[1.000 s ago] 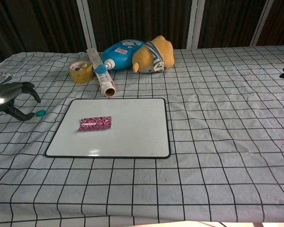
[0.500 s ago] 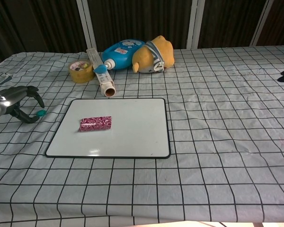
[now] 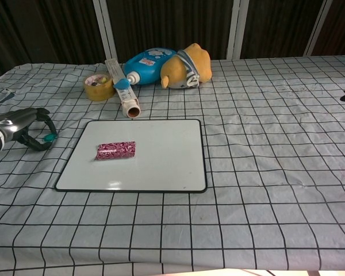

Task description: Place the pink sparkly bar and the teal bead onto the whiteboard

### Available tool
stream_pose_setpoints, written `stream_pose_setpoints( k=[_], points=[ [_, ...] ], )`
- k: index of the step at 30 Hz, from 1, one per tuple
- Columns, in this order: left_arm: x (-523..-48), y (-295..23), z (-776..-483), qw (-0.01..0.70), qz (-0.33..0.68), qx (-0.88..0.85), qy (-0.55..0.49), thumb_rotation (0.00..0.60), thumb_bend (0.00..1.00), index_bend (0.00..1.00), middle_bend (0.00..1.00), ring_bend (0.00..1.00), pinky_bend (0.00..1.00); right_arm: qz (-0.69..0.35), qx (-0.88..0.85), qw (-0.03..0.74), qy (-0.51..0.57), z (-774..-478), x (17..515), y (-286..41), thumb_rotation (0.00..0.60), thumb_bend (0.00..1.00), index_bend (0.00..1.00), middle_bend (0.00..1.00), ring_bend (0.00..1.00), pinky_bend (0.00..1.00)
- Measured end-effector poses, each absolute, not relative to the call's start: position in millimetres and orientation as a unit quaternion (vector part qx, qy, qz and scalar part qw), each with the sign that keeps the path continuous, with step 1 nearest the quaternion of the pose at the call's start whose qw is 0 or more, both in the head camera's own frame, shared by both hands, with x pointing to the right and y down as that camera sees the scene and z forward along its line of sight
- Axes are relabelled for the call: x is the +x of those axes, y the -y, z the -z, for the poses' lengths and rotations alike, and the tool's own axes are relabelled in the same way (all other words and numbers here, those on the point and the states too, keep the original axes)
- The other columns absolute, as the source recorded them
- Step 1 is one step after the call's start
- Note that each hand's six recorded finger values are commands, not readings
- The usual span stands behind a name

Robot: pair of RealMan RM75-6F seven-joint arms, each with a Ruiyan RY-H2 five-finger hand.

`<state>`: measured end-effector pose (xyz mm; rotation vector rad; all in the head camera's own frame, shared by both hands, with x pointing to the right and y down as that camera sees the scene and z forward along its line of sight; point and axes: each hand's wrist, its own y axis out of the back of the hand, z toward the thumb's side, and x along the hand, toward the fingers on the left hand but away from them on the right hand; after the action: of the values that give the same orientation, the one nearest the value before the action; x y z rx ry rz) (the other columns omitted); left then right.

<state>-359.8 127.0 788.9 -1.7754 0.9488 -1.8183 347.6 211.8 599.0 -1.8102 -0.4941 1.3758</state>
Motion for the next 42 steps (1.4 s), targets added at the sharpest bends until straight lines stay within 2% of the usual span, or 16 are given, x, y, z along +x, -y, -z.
stream_pose_setpoints(
  k=[18, 26, 33, 42],
  points=[
    [-369.0, -125.1, -787.4, 0.212, 0.658, -0.633, -0.347, 0.6, 0.36, 0.54, 0.06, 0.0, 0.0, -0.547, -0.715, 0.392, 0.191, -602.5, 346.9, -213.4, 0.6, 0.25, 0.0, 0.0, 0.0, 0.03],
    [-361.3, -124.9, -774.5, 0.221, 0.642, -0.643, -0.353, 0.6, 0.36, 0.55, 0.06, 0.0, 0.0, -0.543, -0.717, 0.392, 0.191, -603.4, 343.3, -213.5, 0.6, 0.25, 0.0, 0.0, 0.0, 0.03],
    [-326.0, -129.0, -752.4, 0.23, 0.604, -0.675, -0.355, 0.6, 0.36, 0.55, 0.07, 0.0, 0.0, -0.539, -0.723, 0.389, 0.186, -608.1, 339.1, -215.3, 0.6, 0.25, 0.0, 0.0, 0.0, 0.03],
    [-247.7, -139.5, -724.3, 0.251, 0.553, -0.726, -0.324, 0.6, 0.36, 0.55, 0.07, 0.0, 0.0, -0.533, -0.732, 0.382, 0.185, -610.9, 336.9, -217.1, 0.6, 0.25, 0.0, 0.0, 0.0, 0.03]
  ],
)
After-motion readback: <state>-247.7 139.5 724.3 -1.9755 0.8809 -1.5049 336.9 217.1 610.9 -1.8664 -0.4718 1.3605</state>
